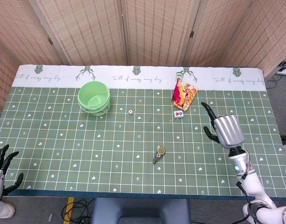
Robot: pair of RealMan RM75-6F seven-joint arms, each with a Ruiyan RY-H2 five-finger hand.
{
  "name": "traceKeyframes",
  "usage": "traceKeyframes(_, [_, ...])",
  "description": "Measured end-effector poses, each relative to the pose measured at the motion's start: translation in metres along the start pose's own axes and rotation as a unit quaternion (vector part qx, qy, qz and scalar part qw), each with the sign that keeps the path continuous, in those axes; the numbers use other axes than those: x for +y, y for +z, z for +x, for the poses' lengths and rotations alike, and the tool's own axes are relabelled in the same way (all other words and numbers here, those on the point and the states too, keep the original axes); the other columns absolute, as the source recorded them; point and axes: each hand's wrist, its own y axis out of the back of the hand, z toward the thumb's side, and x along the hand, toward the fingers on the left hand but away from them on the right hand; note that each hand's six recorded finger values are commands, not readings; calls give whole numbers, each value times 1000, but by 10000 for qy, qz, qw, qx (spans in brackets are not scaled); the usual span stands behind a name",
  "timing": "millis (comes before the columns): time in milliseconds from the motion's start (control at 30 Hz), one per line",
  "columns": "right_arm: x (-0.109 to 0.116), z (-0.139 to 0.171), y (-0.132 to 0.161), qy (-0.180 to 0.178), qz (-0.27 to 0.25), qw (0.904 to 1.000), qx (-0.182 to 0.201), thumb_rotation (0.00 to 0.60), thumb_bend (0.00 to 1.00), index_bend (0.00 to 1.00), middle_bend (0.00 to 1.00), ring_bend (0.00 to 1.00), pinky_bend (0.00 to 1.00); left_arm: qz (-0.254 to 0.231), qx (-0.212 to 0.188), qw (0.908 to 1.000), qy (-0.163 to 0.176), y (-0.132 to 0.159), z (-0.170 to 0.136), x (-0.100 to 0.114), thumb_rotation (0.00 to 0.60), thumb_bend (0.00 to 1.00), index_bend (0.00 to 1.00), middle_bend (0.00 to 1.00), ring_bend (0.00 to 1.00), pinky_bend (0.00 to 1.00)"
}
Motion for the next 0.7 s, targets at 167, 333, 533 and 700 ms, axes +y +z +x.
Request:
traceKeyframes(167, [8, 44, -30, 283, 289, 9987, -299, 600, 305, 232, 534, 584, 695, 13, -17, 10000, -6, 2, 1, 0, 600, 386, 201, 17, 25, 92])
traceKeyframes(333, [16, 85, -50, 309, 192, 9975, -603, 600, 306, 227, 271, 228, 376, 23, -48, 10000, -40, 6, 2, -2, 600, 386, 201, 17, 25, 92])
traceKeyframes(533, [19, 131, -66, 252, -25, 9960, -855, 600, 311, 214, 204, 152, 271, 26, -109, 9999, -44, 11, 4, -3, 600, 386, 201, 17, 25, 92])
traceKeyframes(700, [20, 154, -71, 181, -100, 9951, -962, 600, 314, 211, 203, 148, 264, 24, -136, 9999, -39, 14, 5, -3, 600, 385, 201, 17, 25, 92])
